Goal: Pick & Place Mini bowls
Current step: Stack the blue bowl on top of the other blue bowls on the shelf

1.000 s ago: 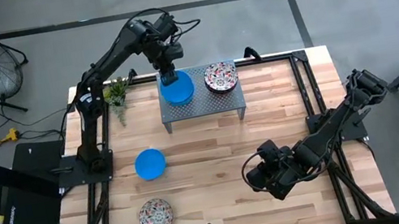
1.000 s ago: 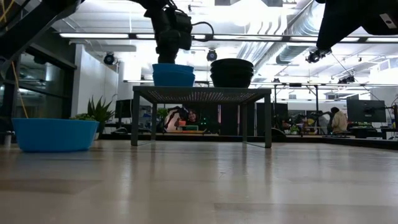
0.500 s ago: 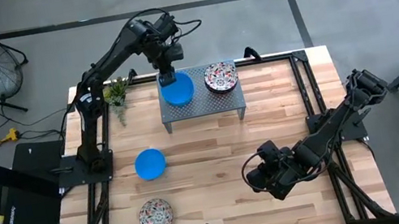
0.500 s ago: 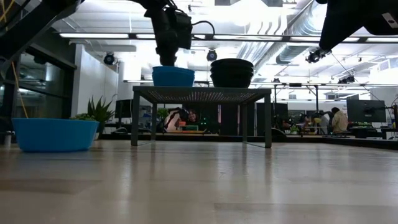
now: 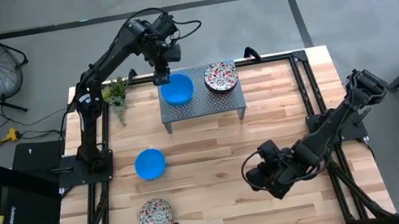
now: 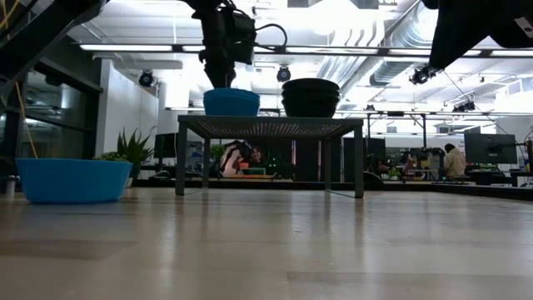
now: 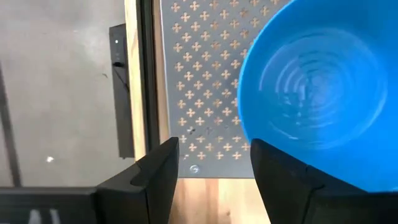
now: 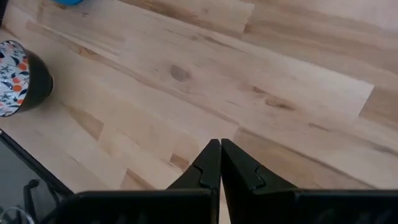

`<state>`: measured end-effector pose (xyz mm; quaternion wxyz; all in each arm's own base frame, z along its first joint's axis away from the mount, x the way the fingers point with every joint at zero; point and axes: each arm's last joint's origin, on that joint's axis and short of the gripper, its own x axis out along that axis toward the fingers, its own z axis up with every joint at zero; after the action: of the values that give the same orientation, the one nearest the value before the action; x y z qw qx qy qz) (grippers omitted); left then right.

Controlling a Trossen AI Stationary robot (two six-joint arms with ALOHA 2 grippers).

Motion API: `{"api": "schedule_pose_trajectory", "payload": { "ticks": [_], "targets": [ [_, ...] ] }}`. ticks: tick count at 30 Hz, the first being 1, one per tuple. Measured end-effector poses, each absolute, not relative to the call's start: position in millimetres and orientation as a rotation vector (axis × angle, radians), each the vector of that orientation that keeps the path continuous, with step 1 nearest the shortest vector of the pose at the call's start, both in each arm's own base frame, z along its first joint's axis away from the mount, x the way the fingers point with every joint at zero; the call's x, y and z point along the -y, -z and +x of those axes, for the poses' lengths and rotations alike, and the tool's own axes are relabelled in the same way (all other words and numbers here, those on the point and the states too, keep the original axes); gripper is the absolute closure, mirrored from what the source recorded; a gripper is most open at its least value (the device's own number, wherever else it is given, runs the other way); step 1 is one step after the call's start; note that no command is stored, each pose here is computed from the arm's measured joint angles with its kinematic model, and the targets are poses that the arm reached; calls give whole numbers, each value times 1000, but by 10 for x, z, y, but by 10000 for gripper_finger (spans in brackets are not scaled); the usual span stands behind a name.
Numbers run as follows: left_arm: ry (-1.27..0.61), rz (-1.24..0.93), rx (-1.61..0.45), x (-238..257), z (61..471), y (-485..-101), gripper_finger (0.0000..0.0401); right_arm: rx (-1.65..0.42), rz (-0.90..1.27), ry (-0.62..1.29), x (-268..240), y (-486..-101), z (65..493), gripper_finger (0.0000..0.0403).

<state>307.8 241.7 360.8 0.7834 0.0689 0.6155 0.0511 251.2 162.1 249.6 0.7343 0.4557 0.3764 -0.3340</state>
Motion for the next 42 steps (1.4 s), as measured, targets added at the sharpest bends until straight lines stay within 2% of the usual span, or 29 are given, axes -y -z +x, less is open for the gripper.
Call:
{"api": "schedule_pose_trajectory", "payload": {
  "ticks": [13, 22, 33, 42],
  "targets": [
    [-132, 213, -1299, -2384, 3117, -3664, 209, -810, 1030, 820, -1364, -2490, 2642, 403],
    [-127, 280, -1192, -2141, 3069, -3953, 209, -814, 997, 877, -1105, -2482, 2739, 402],
    [-34, 288, -1009, -1661, 2658, -4496, 209, -831, 867, 900, -763, -2534, 2785, 402],
    [33, 274, -937, -1298, 2357, -4750, 209, -802, 738, 818, -500, -2870, 2577, 402]
  ]
}}
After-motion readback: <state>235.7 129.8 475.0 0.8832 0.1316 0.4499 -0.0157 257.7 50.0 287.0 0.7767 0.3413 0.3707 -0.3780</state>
